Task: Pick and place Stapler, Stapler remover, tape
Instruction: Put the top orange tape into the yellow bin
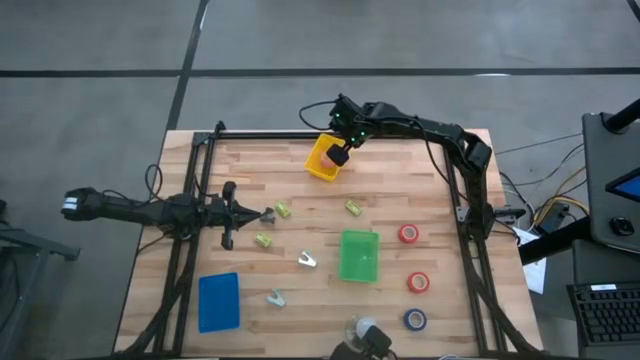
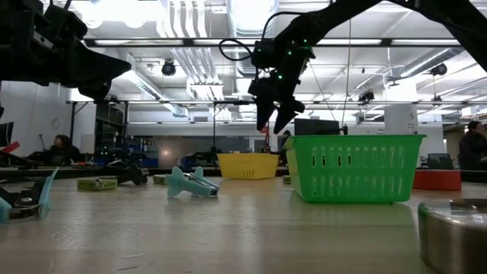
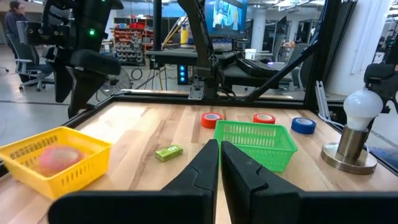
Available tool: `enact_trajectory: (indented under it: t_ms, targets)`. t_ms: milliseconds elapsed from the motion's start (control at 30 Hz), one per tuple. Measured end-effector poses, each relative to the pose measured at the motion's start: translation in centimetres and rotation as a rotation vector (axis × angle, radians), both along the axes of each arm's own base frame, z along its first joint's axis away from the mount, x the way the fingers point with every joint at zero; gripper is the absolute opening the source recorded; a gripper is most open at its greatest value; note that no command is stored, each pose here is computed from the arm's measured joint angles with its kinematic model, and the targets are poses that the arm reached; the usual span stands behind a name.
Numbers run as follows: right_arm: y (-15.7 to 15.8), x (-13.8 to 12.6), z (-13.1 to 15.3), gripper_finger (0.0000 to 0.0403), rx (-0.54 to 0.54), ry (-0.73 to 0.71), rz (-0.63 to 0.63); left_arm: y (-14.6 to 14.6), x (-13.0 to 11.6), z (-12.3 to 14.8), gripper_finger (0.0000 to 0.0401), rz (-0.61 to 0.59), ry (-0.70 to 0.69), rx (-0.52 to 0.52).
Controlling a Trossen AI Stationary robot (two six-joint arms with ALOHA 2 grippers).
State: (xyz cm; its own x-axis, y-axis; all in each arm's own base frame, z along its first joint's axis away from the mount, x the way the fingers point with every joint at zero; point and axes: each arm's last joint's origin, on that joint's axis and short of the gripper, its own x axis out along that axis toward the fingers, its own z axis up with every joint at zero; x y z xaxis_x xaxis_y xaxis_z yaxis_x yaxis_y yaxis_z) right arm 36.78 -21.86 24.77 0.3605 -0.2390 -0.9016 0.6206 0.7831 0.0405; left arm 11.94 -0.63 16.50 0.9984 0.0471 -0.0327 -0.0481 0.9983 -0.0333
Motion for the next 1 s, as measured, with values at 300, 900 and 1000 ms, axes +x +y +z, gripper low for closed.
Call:
enact_trajectory:
  t_ms: [300, 900, 1000]
  targets:
    - [1.9, -0.5, 1.0, 0.0368, 0.021, 0.063, 0.054, 0.0, 0.0, 0.0, 0.0023, 0.0, 0.0, 0.0]
    - [15.0, -9.7, 1.4, 0.0368, 0.13, 0.353, -0.008, 0.0, 0.0, -0.1, 0.0023, 0.0, 0.012, 0.001]
    - [16.7, -12.0, 0.4, 0.0368, 0.139, 0.342, -0.048, 0.0, 0.0, -0.1, 0.0023, 0.0, 0.012, 0.001]
